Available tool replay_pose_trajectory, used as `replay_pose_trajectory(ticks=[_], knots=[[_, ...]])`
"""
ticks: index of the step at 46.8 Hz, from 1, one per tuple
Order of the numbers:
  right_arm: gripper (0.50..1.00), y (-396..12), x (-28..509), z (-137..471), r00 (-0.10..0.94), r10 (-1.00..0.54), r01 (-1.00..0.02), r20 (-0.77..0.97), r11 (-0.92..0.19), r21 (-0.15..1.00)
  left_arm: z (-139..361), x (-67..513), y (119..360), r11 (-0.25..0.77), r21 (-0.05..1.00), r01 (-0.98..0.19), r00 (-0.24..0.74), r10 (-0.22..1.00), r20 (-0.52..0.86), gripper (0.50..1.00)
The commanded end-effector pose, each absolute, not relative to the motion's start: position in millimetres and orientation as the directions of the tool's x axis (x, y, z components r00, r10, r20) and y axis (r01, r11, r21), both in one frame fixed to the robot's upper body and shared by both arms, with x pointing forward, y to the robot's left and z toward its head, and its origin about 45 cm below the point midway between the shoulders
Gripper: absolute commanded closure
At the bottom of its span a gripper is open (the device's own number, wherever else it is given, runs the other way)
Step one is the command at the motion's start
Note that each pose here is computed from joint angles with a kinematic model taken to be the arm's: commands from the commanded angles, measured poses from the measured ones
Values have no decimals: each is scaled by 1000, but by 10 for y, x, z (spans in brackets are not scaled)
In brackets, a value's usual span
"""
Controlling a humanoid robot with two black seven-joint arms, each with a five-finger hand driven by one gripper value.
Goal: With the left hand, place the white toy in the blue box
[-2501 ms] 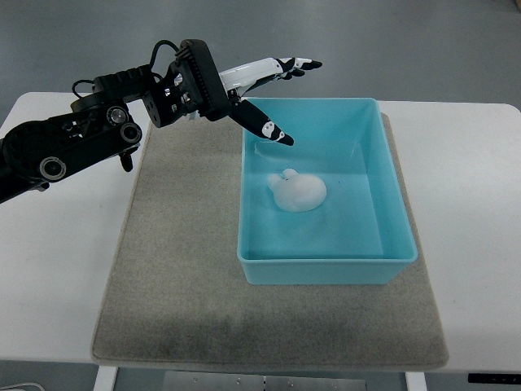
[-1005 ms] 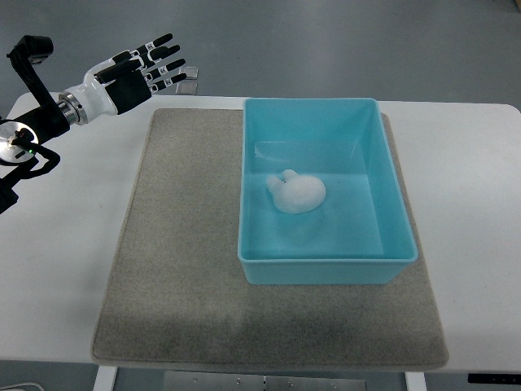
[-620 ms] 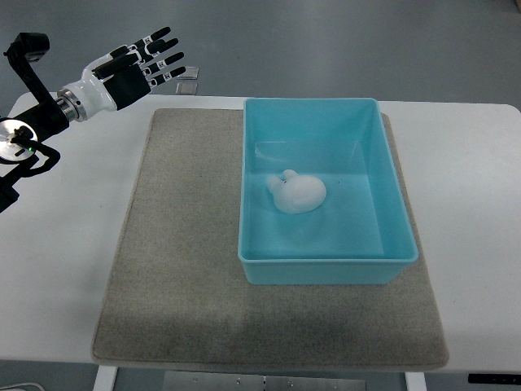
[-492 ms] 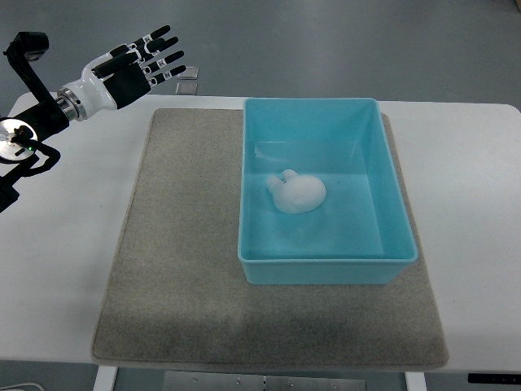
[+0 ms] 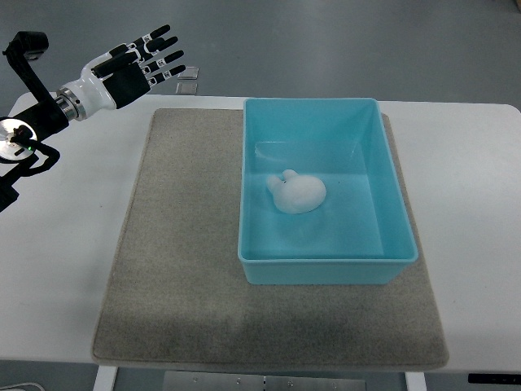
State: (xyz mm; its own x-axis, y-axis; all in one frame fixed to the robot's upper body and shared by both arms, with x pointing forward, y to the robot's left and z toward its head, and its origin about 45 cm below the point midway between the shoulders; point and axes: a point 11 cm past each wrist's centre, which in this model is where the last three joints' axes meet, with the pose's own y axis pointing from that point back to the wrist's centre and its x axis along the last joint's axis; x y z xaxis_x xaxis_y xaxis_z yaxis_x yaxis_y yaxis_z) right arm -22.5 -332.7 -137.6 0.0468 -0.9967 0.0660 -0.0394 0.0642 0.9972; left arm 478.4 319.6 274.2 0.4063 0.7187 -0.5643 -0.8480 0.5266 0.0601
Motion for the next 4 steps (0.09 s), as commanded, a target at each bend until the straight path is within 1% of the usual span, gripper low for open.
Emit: replay_pose_trajectory(ticks=[1,4], knots=[[564,-3305,-246,-1378,52,-997,-35,59,58,998,2744,4784,3203,526,60,-849,406,719,-564,501],[564,-3300,-248,-1378,52,-997,-34,58,56,998,2747,4783,3211,525,60,-849,405,720,-563,501]])
